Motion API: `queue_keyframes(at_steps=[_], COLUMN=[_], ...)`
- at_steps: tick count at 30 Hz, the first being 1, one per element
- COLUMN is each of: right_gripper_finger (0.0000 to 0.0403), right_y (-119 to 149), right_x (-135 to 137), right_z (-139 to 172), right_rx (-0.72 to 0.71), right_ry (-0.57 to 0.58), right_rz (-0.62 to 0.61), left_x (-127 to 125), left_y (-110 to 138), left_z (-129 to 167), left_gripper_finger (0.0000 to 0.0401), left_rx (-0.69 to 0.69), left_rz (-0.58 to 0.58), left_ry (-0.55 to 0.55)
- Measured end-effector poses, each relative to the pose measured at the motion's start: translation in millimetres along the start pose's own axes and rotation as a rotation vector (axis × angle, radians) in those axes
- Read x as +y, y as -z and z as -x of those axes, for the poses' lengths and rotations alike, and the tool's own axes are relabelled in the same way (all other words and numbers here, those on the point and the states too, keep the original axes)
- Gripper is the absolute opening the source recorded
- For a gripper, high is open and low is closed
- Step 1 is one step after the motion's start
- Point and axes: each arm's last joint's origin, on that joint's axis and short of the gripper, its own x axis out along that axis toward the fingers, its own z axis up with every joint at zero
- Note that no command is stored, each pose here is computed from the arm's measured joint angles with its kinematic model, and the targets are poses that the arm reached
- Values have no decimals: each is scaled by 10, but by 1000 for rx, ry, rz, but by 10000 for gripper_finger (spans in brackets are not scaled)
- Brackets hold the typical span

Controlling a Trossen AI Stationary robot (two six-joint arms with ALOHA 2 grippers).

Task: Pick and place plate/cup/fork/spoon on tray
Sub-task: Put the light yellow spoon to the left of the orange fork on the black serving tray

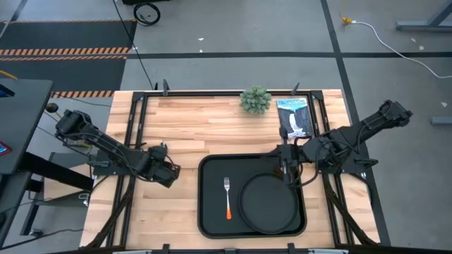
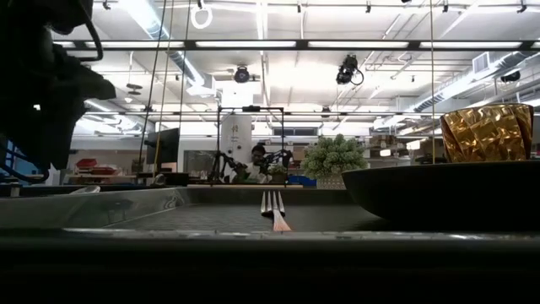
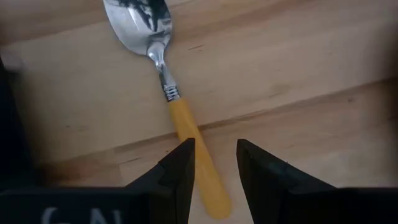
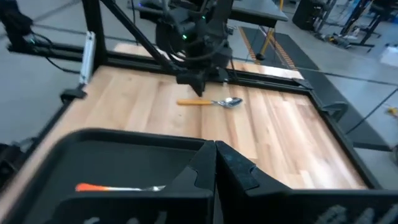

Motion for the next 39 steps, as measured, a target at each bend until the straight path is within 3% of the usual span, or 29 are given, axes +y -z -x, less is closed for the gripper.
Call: queue_keyframes(at_steps=[9, 15, 20, 26, 35, 39], right_gripper_finger=[12, 12, 12, 12, 12, 12], right_y=[123, 292, 420, 518, 515, 525], right_x=[-152, -336, -546, -709, -721, -719], right_z=[-125, -267, -311, -241, -154, -151], right_rx=[9, -38, -1, 19, -21, -16], right_ry=[77, 69, 62, 53, -28, -56], right_rz=[156, 236, 199, 90, 77, 89], left_x=[89, 72, 39, 13, -16, -43], left_y=[-118, -220, -238, -215, -214, -243], left_z=[-26, -54, -87, -165, -214, -245], left_gripper_finger=[128, 128, 128, 131, 207, 221], left_rx=[-76, -136, -222, -168, -118, -93], left_rz=[99, 110, 38, 73, 123, 169], left_ry=[-105, -104, -96, -139, -153, -147])
